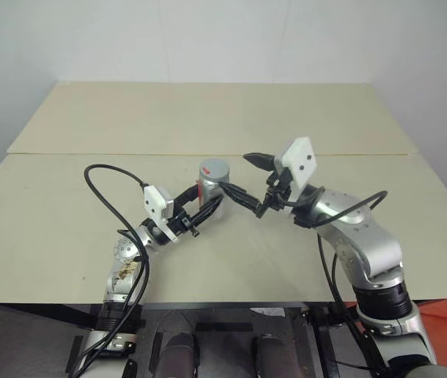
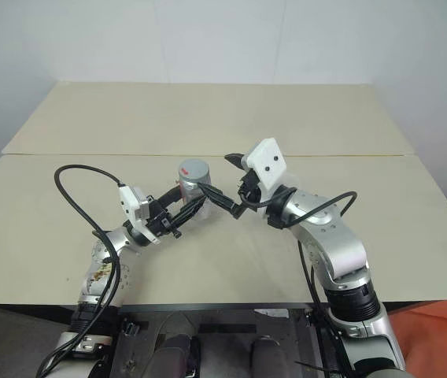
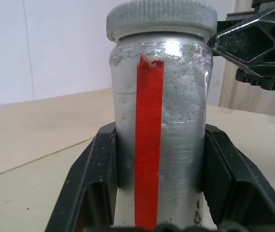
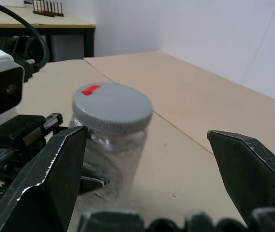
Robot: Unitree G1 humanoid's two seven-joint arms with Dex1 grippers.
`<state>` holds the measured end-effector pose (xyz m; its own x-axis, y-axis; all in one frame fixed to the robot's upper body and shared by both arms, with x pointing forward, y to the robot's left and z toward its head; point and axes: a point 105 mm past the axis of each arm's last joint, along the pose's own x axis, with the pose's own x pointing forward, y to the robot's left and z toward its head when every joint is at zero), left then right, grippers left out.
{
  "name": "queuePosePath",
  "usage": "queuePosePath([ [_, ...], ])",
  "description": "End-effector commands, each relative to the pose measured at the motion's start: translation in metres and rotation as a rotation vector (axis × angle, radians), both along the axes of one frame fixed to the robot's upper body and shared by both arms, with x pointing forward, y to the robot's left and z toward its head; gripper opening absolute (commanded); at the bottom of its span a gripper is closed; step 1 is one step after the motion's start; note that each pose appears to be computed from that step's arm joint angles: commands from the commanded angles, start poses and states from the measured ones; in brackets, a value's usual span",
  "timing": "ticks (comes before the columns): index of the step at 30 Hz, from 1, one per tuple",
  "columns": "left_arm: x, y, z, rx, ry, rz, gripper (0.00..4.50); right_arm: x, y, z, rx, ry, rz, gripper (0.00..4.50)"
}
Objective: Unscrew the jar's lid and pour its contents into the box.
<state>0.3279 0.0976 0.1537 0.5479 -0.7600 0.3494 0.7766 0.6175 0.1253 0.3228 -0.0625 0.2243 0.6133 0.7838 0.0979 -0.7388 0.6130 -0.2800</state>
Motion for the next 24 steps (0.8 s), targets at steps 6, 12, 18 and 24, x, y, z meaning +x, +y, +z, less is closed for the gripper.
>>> queuePosePath([
  [6,-0.002,0.001,0.010,-0.012,-0.051,-0.007,1.99,-0.004,-0.017,0.006,0.004,-0.023,-0.038,4.50],
  [12,-0.002,-0.001,0.008,0.005,-0.054,-0.010,1.99,-0.024,-0.007,0.006,-0.012,0.019,0.098,4.50],
  [18,-0.001,-0.005,0.007,0.029,-0.065,-0.007,1.99,-0.025,0.016,0.020,0.060,0.022,0.112,4.50],
  [24,-0.002,-0.008,0.008,0.023,-0.072,-0.005,1.99,-0.019,0.032,0.025,0.085,0.027,0.105,4.50],
])
